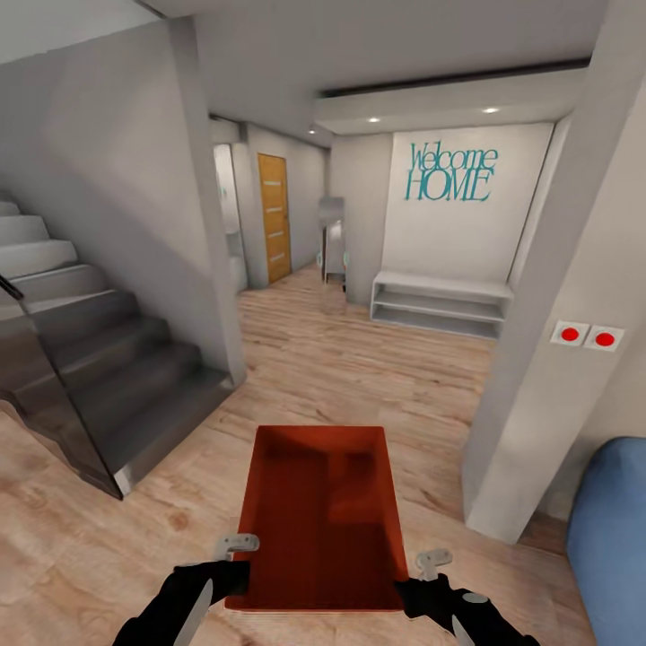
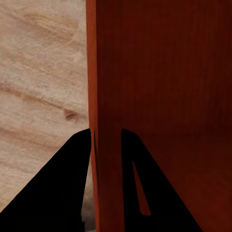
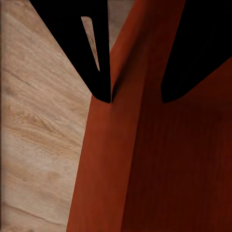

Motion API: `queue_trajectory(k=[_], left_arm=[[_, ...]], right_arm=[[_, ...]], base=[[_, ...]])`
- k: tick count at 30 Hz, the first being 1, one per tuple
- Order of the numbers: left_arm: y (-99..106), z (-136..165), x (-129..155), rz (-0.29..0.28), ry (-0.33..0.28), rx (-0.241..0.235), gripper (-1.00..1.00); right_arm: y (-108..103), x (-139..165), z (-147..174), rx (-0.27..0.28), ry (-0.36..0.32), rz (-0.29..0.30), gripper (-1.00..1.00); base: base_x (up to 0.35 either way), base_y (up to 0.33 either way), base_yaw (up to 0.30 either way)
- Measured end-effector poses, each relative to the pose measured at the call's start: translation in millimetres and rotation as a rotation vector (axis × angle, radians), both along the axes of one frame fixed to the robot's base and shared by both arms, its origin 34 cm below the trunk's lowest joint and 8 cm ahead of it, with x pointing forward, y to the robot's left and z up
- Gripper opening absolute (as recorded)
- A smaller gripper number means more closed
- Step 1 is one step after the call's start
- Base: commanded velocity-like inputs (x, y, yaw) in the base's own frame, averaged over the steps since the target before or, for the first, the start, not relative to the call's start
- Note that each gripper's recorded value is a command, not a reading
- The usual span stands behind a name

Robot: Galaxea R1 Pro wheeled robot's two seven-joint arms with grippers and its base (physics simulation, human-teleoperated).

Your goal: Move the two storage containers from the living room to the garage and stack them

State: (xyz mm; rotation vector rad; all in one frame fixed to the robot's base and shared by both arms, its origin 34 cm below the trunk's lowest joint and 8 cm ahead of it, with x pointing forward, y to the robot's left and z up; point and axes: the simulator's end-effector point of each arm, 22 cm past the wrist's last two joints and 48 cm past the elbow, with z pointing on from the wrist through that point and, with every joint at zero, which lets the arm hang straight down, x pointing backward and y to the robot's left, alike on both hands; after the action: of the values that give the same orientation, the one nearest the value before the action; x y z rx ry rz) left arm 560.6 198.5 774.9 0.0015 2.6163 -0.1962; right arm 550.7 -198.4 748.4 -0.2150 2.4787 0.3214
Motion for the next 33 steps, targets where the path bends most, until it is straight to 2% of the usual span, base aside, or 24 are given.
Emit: queue_trajectory(k=[15, 33], left_arm=[[0.8, -0.4, -0.5, -0.005, 0.0, 0.0, -1.0], [0.0, -0.7, -0.7, 0.001, 0.001, 0.0, -1.0]], right_arm=[[0.7, -0.2, 0.0, 0.001, 0.0, 0.0, -1.0], [-0.1, -0.2, -0.2, -0.001, 0.0, 0.0, -1.0]], base=[[0.326, -0.128, 0.0], [0.325, -0.007, 0.0]])
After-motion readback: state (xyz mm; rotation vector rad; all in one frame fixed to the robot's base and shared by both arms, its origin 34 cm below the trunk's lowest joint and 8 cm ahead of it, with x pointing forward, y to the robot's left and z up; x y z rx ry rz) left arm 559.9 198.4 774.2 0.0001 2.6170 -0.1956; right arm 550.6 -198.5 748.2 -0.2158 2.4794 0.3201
